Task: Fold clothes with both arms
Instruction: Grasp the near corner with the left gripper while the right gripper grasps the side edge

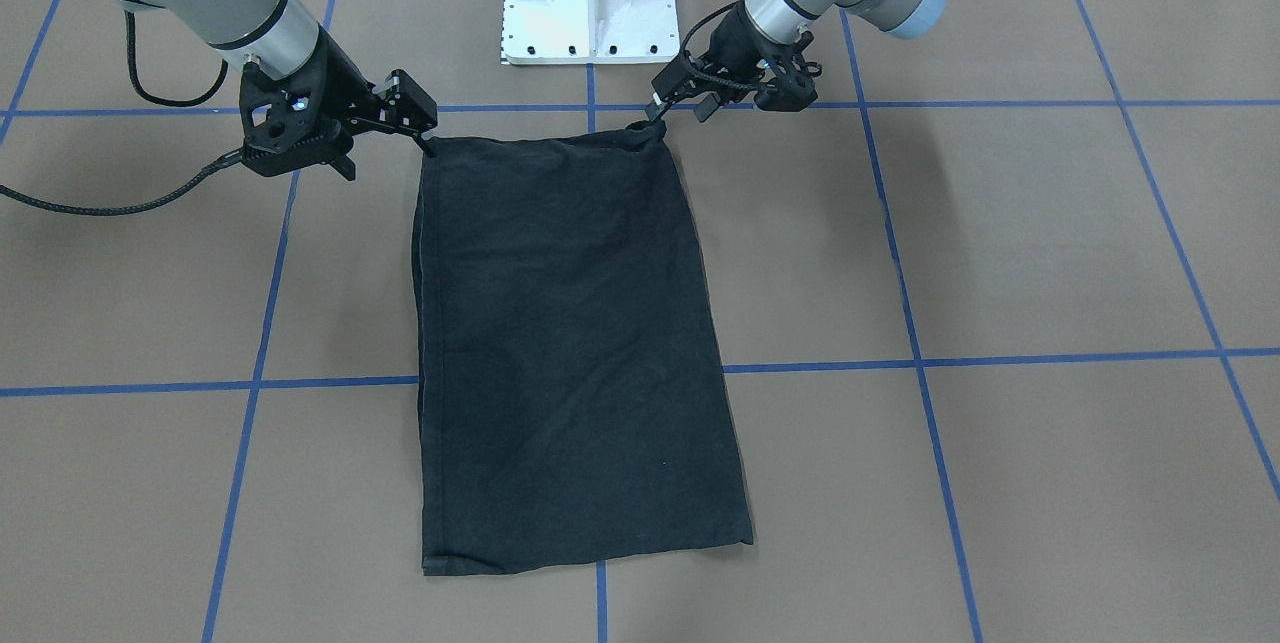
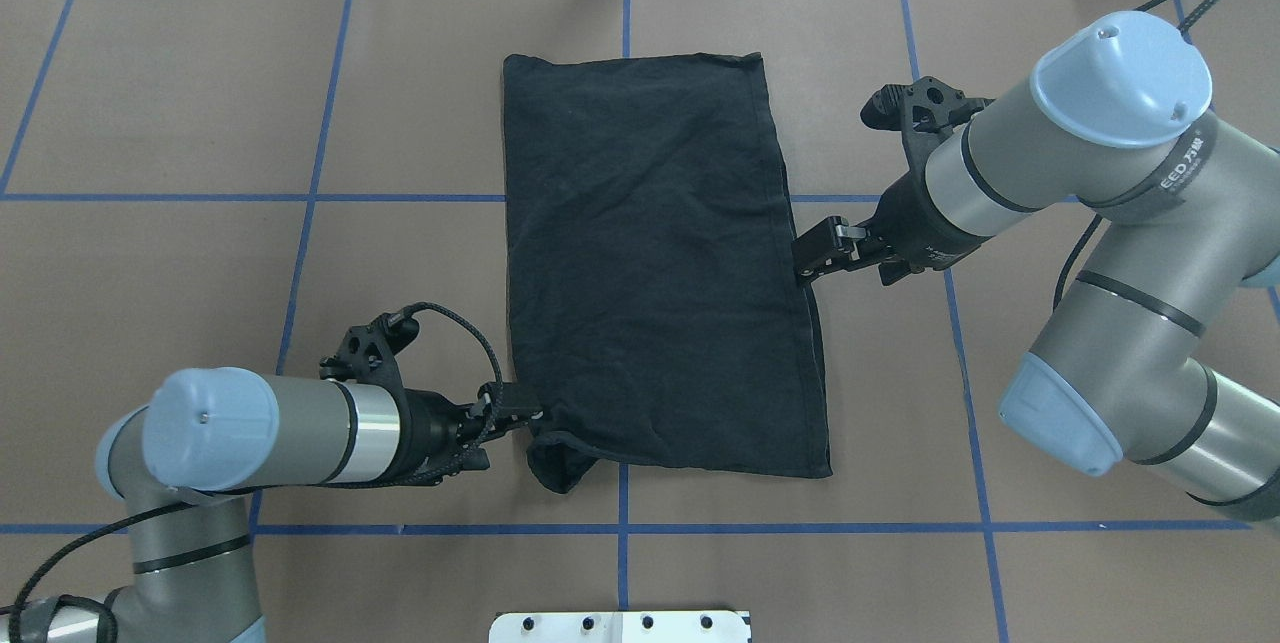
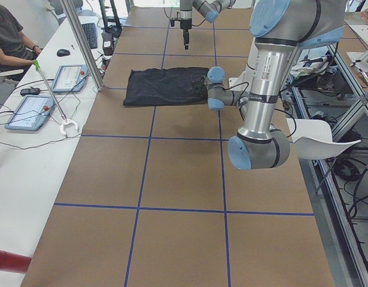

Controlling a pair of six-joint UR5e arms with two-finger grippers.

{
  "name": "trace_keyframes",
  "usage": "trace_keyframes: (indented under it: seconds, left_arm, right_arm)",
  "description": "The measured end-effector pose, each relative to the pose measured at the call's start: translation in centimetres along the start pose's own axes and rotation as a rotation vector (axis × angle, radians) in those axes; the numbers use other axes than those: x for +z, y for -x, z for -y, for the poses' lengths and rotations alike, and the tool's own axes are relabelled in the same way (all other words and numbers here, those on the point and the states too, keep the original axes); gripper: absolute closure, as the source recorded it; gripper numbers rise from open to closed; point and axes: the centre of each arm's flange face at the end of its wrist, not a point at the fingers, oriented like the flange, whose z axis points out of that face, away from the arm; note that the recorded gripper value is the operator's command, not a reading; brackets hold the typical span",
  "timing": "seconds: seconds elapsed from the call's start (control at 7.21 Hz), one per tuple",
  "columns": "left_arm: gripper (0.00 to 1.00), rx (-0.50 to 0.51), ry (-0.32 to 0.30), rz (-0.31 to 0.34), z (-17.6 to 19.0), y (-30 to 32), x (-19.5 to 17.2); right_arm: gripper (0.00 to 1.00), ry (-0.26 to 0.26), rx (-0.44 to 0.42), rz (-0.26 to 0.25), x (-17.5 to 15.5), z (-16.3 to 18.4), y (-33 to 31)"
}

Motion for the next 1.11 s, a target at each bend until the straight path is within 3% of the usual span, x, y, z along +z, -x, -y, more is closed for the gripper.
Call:
trace_keyframes:
  seconds: [0.42, 0.69, 0.97, 1.11]
  left_arm:
    - [0.03, 0.003, 0.028, 0.037, -1.9, 0.3, 3.5]
    - [0.12, 0.004, 0.031, 0.045, -2.1, 0.4, 4.2]
    - [0.32, 0.005, 0.027, 0.047, -1.9, 0.2, 4.7]
    - [0.58, 0.005, 0.024, 0.045, -1.7, 0.0, 4.7]
  right_arm:
    - [0.01, -0.001, 0.016, 0.003, -0.1, -0.1, 0.0]
    - [0.01, -0.001, 0.017, 0.003, -0.1, -0.1, 0.0]
    - [0.01, 0.002, 0.017, 0.006, -0.1, -0.1, 0.0]
    - [0.01, 0.002, 0.017, 0.007, -0.1, -0.1, 0.1]
